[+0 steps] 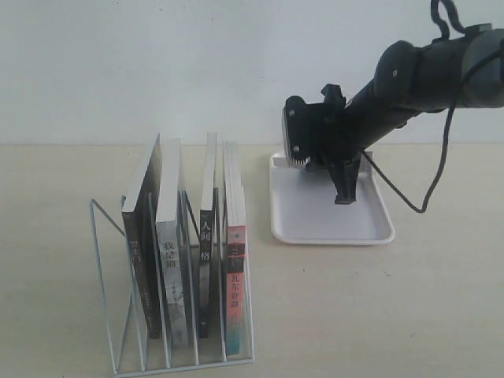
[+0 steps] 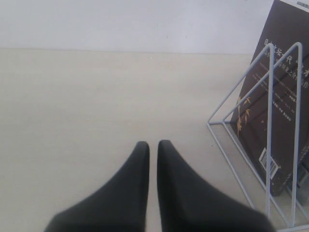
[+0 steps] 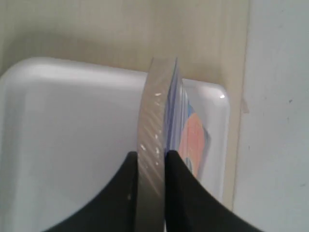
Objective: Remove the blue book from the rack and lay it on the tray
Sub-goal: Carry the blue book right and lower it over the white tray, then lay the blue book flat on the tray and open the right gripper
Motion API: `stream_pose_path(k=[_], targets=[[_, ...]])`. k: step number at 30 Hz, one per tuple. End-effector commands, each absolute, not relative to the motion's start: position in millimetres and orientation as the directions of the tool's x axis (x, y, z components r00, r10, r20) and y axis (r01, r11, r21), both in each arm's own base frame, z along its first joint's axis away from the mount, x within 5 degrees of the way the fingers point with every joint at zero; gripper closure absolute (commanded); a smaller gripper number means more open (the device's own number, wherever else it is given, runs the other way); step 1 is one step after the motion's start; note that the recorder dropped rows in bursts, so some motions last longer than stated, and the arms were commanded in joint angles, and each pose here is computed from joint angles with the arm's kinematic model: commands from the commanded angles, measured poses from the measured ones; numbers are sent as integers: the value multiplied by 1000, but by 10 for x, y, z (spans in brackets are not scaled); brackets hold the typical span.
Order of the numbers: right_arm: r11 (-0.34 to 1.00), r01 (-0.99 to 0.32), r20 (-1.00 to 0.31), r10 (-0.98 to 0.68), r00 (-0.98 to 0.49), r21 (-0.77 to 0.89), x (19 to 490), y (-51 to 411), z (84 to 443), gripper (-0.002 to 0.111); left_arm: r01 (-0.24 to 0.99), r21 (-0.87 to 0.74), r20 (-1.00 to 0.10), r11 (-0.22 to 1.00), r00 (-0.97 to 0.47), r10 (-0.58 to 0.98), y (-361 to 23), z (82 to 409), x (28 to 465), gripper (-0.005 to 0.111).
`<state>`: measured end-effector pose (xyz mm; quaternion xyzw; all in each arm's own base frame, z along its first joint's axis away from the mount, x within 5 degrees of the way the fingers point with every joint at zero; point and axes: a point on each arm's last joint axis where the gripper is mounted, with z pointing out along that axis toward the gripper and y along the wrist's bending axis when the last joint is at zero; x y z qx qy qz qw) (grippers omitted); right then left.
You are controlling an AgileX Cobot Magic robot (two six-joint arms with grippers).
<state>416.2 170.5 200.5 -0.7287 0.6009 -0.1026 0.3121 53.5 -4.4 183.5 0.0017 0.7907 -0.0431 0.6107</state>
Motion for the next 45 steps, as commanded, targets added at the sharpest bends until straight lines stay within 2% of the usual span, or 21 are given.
stream_pose_path(k=[1,6,14,24,26,30,32,45], targets=[[-109,-815,-186,-948,257,-570,4222,1677,1777,109,49,-71,-967,996,-250,-57,-41,1828,535,101],[-163,-793,-180,-929,324,-587,4217,1718,1779,109,49,-71,-967,996,-250,-57,-41,1828,535,101],[-164,-801,-263,-890,371,-575,4175,1801,1793,109,49,-71,-967,996,-250,-57,-41,1828,535,101],[-102,-813,-307,-893,328,-573,4188,1806,1806,107,49,-71,-967,996,-250,-57,-41,1828,535,101],[-81,-817,-320,-894,312,-571,4192,1808,1810,99,49,-71,-967,996,-250,-57,-41,1828,535,101],[-26,-824,-346,-900,266,-566,4206,1805,1817,71,49,-71,-967,996,-250,-57,-41,1828,535,101],[-26,-824,-346,-900,266,-566,4206,1805,1817,64,49,-71,-967,996,-250,-57,-41,1828,535,101],[55,-836,-394,-898,198,-546,4193,1796,1905,64,49,-71,-967,996,-250,-57,-41,1828,535,101]])
